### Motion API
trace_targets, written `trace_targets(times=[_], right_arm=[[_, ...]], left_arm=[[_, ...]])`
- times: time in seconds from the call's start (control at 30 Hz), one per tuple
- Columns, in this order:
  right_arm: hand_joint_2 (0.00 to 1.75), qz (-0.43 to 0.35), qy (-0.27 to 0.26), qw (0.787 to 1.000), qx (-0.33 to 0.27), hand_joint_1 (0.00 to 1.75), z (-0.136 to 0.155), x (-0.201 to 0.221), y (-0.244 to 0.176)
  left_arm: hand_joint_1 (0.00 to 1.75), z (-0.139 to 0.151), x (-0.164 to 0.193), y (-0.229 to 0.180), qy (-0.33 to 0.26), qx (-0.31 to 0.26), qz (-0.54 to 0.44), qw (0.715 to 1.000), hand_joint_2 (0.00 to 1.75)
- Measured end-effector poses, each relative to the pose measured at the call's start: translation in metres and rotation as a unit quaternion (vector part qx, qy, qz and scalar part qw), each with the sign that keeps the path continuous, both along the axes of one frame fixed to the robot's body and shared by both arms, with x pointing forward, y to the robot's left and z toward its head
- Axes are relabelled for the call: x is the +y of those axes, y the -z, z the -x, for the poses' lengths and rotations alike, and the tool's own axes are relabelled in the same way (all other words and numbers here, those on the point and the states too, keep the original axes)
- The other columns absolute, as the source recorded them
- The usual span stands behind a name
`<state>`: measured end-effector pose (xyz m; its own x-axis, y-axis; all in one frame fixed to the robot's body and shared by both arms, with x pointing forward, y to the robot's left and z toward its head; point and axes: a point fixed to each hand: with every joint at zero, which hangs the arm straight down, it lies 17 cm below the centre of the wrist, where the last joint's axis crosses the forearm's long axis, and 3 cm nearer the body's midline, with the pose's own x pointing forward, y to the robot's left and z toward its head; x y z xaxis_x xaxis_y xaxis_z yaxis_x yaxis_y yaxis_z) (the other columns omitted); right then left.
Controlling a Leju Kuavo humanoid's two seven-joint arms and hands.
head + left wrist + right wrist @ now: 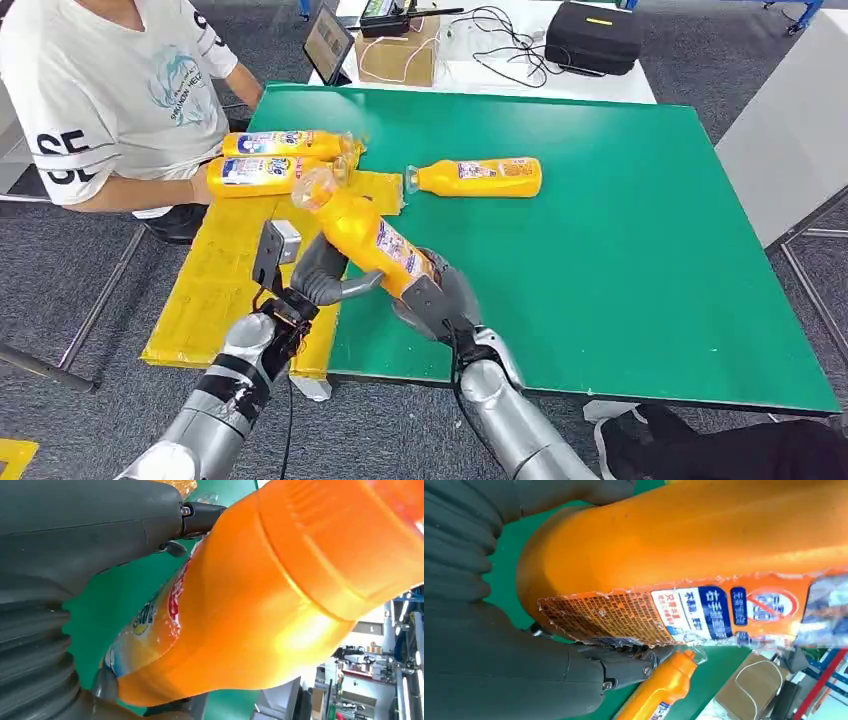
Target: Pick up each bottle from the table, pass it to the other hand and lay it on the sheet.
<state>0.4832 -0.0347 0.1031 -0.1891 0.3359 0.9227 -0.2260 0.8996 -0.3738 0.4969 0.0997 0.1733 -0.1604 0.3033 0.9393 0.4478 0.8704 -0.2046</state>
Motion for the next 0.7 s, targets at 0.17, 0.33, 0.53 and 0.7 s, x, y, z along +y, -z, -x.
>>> trace_targets(times=[0.17, 0.33, 0.53, 0.7], right_arm=[[1.75, 0.007, -0.009, 1.0, -0.006, 1.75, -0.003, 0.013, -0.007], [1.75, 0.023, -0.025, 0.999, -0.015, 1.75, -0.004, 0.031, -0.015], [1.75, 0.051, -0.043, 0.998, -0.015, 1.75, -0.004, 0.048, -0.017], [1.75, 0.069, -0.053, 0.996, -0.012, 0.26, -0.004, 0.053, -0.014]], left_arm=[[0.0, 0.001, -0.004, -0.001, 0.008, 0.006, 0.011, 1.0, 1.75], [0.0, 0.001, -0.005, -0.002, 0.014, 0.015, 0.023, 1.0, 1.75], [0.0, -0.003, -0.002, -0.005, 0.012, 0.017, 0.036, 0.999, 1.75], [1.75, -0.003, 0.001, -0.004, 0.013, 0.024, 0.046, 0.999, 1.75]])
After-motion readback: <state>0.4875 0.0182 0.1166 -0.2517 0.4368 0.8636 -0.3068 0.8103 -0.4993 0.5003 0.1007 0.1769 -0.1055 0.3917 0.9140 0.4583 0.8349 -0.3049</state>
